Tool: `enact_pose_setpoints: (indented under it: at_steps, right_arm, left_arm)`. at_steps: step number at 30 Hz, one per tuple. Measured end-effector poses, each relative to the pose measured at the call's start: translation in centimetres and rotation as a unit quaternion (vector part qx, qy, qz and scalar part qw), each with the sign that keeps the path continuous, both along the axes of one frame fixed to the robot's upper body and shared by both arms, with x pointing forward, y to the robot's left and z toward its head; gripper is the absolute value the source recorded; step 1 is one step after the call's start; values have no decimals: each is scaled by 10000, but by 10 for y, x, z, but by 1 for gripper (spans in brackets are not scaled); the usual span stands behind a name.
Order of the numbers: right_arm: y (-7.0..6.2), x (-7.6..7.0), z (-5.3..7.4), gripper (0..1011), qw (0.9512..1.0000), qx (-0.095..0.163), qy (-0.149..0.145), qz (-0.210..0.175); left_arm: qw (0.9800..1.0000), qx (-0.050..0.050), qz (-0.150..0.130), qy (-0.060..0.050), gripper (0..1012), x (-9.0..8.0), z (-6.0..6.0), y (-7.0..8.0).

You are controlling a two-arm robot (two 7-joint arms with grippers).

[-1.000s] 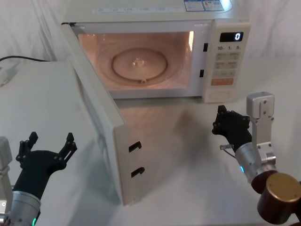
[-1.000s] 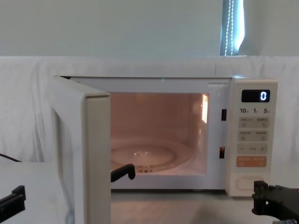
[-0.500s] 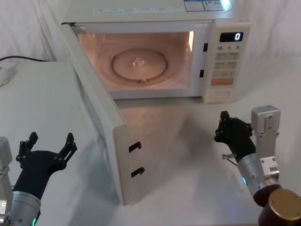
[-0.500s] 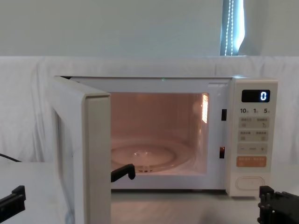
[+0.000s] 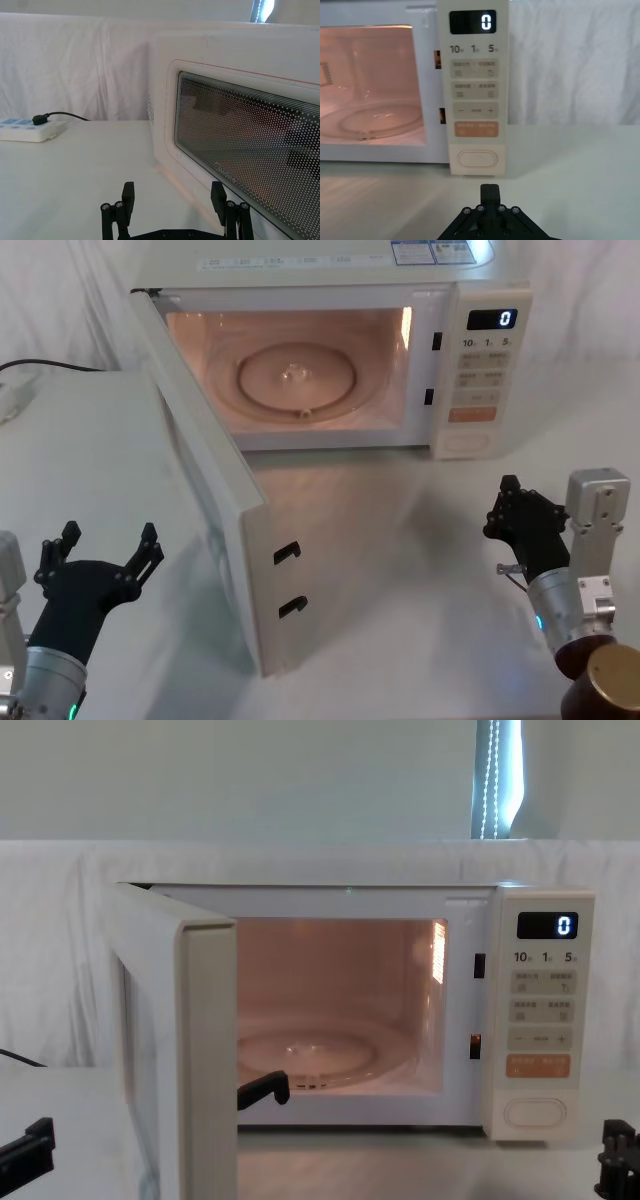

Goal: Press the button to open the microwave door with one hand; close the microwave door with the other hand.

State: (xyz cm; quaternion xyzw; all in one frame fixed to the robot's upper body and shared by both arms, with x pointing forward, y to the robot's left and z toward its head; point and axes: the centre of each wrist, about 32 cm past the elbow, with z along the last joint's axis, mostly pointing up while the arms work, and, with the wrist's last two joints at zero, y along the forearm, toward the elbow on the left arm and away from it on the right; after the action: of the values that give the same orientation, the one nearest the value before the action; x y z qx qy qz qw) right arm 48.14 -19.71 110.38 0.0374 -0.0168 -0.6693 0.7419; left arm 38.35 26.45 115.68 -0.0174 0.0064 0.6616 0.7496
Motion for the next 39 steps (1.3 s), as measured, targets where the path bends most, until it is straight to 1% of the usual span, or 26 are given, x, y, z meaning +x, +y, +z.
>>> enact_pose_setpoints:
  at_steps: [6, 20, 24, 29, 32, 33, 34, 35, 38, 39]
  right_arm:
    - [-2, 1, 0, 0, 10000, 8, -19, -78]
    - [-2, 1, 0, 0, 10000, 5, -19, -74]
    - [-2, 1, 0, 81, 10000, 5, -18, -72]
    - [-2, 1, 0, 241, 10000, 5, -19, -70]
    - [-2, 1, 0, 299, 10000, 4, -19, -67]
    - [-2, 1, 0, 361, 10000, 4, -19, -66]
    - [-2, 1, 0, 389, 10000, 4, -20, -66]
    - [-2, 1, 0, 438, 10000, 3, -19, -64]
    - [-2, 1, 0, 499, 10000, 3, -19, -62]
    - [-2, 1, 0, 556, 10000, 3, -18, -60]
  left_arm:
    - [10000, 0, 0, 0, 1001, 0, 0, 0]
    - [10000, 0, 0, 0, 1001, 0, 0, 0]
    - [10000, 0, 0, 0, 1001, 0, 0, 0]
    - [10000, 0, 0, 0, 1001, 0, 0, 0]
    - [10000, 0, 0, 0, 1001, 0, 0, 0]
    - [10000, 0, 0, 0, 1001, 0, 0, 0]
    - [10000, 0, 0, 0, 1001, 0, 0, 0]
    - [10000, 0, 0, 0, 1001, 0, 0, 0]
    - [10000, 0, 0, 0, 1001, 0, 0, 0]
    - [10000, 0, 0, 0, 1001, 0, 0, 0]
